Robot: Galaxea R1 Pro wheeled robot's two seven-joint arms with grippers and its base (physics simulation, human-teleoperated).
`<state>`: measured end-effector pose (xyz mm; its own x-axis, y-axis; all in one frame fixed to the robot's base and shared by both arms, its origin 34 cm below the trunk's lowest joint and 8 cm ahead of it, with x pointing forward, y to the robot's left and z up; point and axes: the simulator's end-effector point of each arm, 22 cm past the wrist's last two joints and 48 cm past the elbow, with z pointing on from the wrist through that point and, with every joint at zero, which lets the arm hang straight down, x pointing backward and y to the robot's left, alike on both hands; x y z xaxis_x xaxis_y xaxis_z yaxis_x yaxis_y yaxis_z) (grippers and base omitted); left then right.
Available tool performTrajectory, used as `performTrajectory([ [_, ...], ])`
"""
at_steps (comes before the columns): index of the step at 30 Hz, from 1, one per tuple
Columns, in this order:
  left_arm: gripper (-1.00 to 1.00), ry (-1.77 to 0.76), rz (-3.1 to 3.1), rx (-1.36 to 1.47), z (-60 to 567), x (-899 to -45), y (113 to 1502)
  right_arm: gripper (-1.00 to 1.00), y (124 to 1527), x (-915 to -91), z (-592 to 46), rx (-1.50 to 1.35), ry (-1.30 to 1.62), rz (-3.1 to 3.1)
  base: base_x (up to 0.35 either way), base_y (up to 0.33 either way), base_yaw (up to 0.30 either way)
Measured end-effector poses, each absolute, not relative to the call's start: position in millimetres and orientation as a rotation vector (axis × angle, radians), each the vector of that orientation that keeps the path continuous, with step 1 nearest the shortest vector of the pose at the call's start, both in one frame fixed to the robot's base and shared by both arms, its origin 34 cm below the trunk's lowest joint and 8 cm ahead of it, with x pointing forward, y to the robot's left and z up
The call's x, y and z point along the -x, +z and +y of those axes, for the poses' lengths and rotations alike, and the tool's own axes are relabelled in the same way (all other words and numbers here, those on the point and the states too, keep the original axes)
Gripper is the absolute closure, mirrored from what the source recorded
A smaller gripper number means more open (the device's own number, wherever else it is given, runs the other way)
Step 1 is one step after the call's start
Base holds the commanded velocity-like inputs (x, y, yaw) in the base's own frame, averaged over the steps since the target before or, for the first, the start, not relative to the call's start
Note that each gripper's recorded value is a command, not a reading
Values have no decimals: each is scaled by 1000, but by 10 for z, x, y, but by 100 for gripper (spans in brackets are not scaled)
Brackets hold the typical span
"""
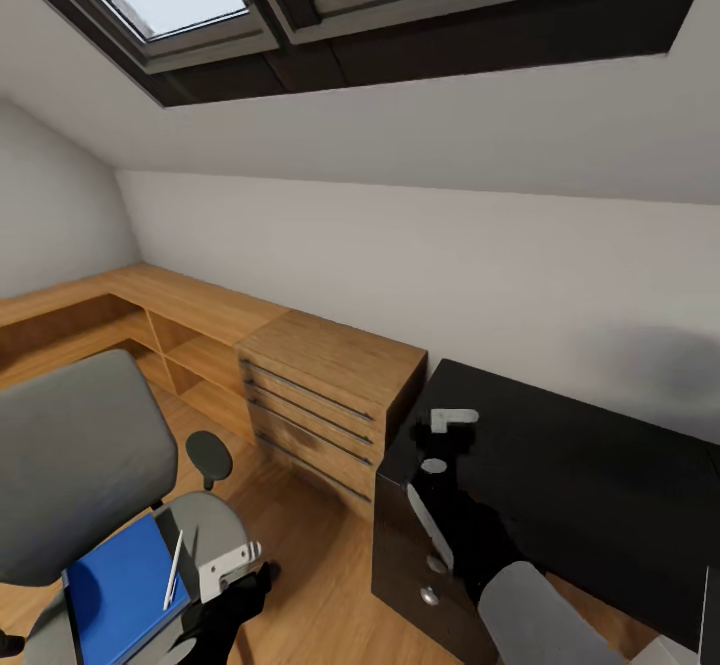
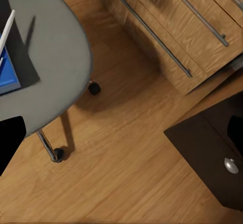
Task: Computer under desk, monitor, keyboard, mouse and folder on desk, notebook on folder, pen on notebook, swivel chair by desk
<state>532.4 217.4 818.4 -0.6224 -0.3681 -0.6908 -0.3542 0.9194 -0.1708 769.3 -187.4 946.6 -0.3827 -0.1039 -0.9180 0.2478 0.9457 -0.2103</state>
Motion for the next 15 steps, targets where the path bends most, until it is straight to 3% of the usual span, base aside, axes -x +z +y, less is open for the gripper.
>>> performTrajectory([
  [5, -100, -15, 2303, 510, 2181, -5303, 8142, -100, 9035, -7962, -2045, -206, -279, 2098, 0, 0, 0],
  [15, -100, -24, 2300, 495, 2131, -5306, 8160, -100, 8423, -7709, -1928, -113, -205, 2237, 0, 0, 0],
])
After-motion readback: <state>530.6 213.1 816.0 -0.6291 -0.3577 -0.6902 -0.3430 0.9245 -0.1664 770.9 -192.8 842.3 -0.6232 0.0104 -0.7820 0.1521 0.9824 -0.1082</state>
